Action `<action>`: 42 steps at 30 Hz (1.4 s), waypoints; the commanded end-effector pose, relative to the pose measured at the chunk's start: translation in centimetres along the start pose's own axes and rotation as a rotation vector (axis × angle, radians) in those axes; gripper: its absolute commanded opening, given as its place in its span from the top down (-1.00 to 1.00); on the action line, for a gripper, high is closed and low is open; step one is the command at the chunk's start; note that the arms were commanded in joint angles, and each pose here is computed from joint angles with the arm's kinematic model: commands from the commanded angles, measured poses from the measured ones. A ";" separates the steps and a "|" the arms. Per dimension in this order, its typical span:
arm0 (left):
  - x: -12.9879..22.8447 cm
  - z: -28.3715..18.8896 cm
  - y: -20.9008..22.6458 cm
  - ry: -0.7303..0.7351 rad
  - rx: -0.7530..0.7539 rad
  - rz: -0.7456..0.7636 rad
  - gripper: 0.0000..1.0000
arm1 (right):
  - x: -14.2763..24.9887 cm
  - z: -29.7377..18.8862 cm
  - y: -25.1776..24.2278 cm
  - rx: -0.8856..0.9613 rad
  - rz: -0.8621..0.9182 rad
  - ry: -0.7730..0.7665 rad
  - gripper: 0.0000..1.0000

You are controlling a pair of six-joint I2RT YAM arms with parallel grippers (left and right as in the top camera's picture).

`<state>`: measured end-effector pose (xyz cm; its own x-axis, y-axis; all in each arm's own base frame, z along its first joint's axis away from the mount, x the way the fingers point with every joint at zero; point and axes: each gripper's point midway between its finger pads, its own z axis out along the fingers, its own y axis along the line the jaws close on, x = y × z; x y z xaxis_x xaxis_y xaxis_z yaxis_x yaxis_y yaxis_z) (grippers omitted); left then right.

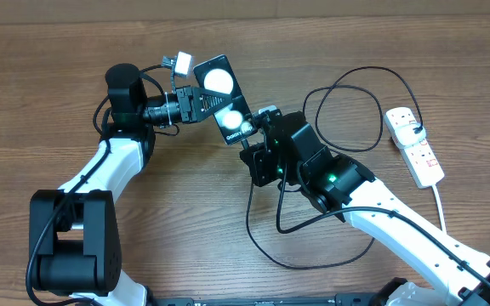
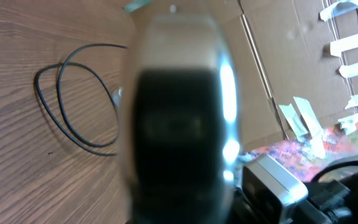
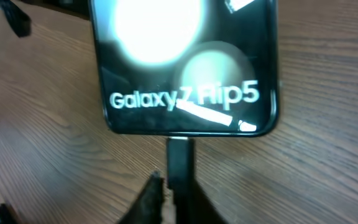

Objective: Plug charger to phone and switch on socket
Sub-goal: 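Push the USB-C plug up into the phone port with the right gripper, then lower the phone flat onto the table with both grippers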

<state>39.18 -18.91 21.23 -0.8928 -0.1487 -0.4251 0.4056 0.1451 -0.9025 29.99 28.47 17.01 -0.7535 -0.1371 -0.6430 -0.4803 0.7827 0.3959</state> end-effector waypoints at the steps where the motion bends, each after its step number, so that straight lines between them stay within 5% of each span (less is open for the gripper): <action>1: 6.5 1.8 -1.5 0.229 0.137 -0.096 0.92 | -8.4 -5.4 1.9 -0.007 -0.037 -0.300 0.35; 6: 4.9 2.7 0.3 0.124 0.027 -0.180 0.92 | -7.9 -7.8 2.2 -0.004 -0.037 -0.297 -0.36; 13: 6.1 6.5 1.8 0.088 -0.094 -0.180 0.92 | -6.3 -14.4 0.8 0.108 -0.019 -0.339 -0.99; 21: 12.5 3.3 10.4 0.226 -0.622 -0.206 0.92 | -1.8 -18.1 -1.2 0.206 -0.004 -0.250 -1.00; 26: 13.3 2.2 10.7 0.302 -0.612 -0.102 0.92 | -0.3 -17.3 -1.8 0.221 0.009 -0.177 -1.00; 31: 14.0 3.0 9.6 0.368 -0.436 -0.004 0.92 | 0.6 -14.9 -1.7 0.205 0.014 -0.085 -1.00; 42: 16.4 4.3 11.6 0.414 -0.279 -0.131 0.71 | 2.9 -9.6 -3.0 0.236 0.035 0.105 -1.00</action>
<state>29.88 -23.17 2.39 -0.9671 0.1896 -0.1695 0.2435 0.4987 -0.8319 24.66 19.55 20.52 -0.8088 -0.1555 -0.5672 -0.3445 0.9069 0.2427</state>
